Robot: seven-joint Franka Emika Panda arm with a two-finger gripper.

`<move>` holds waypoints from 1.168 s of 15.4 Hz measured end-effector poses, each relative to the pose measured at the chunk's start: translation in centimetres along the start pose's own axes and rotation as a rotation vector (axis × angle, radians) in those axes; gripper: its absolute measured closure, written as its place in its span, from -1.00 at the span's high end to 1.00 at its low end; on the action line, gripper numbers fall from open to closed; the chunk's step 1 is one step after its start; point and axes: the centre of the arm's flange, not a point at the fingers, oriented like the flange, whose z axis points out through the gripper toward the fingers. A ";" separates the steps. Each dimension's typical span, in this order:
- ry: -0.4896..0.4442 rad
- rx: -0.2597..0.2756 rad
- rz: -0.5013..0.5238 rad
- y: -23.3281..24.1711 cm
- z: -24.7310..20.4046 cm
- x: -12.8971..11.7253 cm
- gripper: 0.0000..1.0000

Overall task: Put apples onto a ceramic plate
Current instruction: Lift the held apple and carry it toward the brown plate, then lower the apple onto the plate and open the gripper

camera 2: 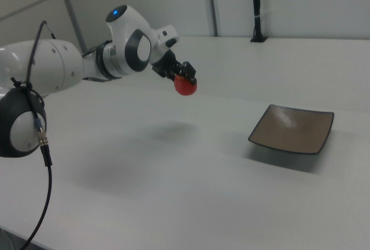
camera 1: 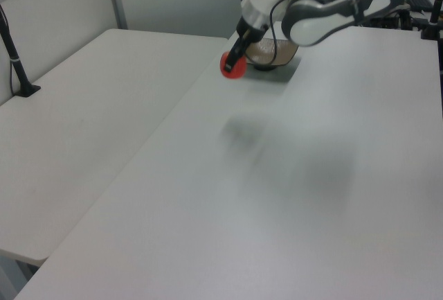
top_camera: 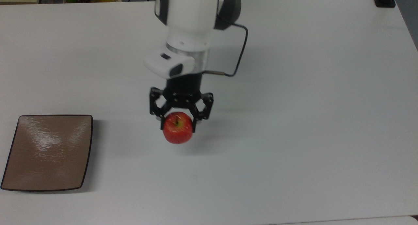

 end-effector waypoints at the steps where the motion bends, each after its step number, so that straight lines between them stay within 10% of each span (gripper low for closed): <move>1: 0.003 -0.004 0.020 1.1 -1.2 0.4 0.50; 18: 0.045 -0.099 0.008 27.3 0.9 -2.4 0.50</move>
